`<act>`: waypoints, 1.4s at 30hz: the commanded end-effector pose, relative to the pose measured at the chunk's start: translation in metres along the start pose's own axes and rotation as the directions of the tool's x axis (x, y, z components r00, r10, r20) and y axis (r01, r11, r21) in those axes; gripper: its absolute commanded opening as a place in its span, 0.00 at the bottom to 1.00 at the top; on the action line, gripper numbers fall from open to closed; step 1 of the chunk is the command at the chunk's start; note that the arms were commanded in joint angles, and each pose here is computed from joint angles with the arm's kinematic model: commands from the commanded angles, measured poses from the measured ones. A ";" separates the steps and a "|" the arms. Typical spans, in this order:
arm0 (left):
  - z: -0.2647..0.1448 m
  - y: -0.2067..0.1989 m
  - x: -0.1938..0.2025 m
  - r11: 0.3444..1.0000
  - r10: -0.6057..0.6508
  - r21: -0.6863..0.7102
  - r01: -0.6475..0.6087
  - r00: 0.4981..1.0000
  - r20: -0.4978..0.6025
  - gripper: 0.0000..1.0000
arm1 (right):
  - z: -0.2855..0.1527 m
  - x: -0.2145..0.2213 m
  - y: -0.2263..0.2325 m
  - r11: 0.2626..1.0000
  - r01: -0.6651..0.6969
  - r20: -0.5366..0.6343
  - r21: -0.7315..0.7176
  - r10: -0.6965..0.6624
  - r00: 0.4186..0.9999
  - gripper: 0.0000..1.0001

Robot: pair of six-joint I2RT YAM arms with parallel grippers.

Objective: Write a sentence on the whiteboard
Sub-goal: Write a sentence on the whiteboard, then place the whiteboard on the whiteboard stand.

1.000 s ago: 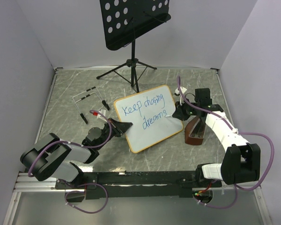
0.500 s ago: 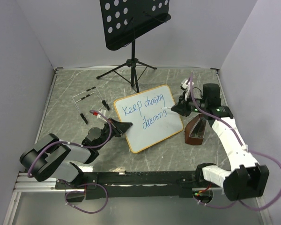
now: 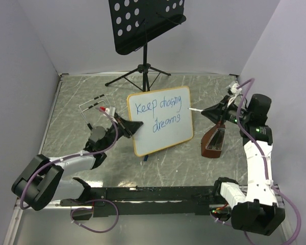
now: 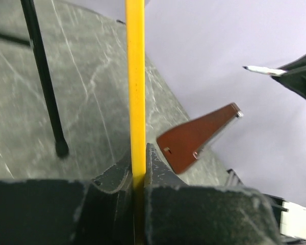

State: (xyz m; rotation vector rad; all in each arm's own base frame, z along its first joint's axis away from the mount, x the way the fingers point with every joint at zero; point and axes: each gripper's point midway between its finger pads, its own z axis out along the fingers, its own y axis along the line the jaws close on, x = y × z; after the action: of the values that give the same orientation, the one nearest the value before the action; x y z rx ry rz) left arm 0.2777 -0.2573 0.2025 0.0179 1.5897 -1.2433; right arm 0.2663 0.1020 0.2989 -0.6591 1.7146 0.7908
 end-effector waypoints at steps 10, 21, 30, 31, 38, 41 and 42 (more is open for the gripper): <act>0.066 -0.046 -0.094 0.966 0.147 0.185 -0.179 0.973 0.177 0.01 | -0.021 -0.020 0.019 0.997 0.038 0.097 -0.066 -0.031 0.995 0.00; 0.101 -0.037 -0.134 0.966 0.167 0.155 -0.207 0.956 0.241 0.01 | -0.019 -0.011 0.017 0.997 0.018 0.087 -0.074 -0.012 0.996 0.00; 0.062 -0.075 -0.137 0.909 0.268 0.275 -0.312 0.945 0.187 0.01 | -0.019 -0.008 0.016 0.997 0.017 0.084 -0.076 -0.011 0.996 0.00; 0.057 -0.077 -0.137 0.904 0.286 0.272 -0.329 0.940 0.187 0.01 | -0.020 -0.009 0.017 0.997 0.019 0.085 -0.079 -0.012 0.996 0.00; -0.004 -0.081 -0.144 0.913 0.350 0.157 -0.377 0.920 0.176 0.01 | -0.022 -0.012 0.025 0.995 0.036 0.094 -0.093 -0.027 0.995 0.00; -0.035 -0.065 -0.138 0.925 0.362 0.063 -0.374 0.920 0.149 0.01 | -0.023 -0.013 0.028 0.994 0.040 0.097 -0.102 -0.030 0.995 0.00; -0.042 -0.058 -0.134 0.927 0.367 0.032 -0.374 0.920 0.138 0.01 | -0.024 -0.015 0.030 0.994 0.044 0.100 -0.102 -0.034 0.994 0.00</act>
State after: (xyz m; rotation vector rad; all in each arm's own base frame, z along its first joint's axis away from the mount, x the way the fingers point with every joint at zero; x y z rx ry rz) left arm 0.2885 -0.2103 0.3207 0.2857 1.4156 -1.0828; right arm 0.2428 0.0991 0.3108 -0.6574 1.6347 0.8845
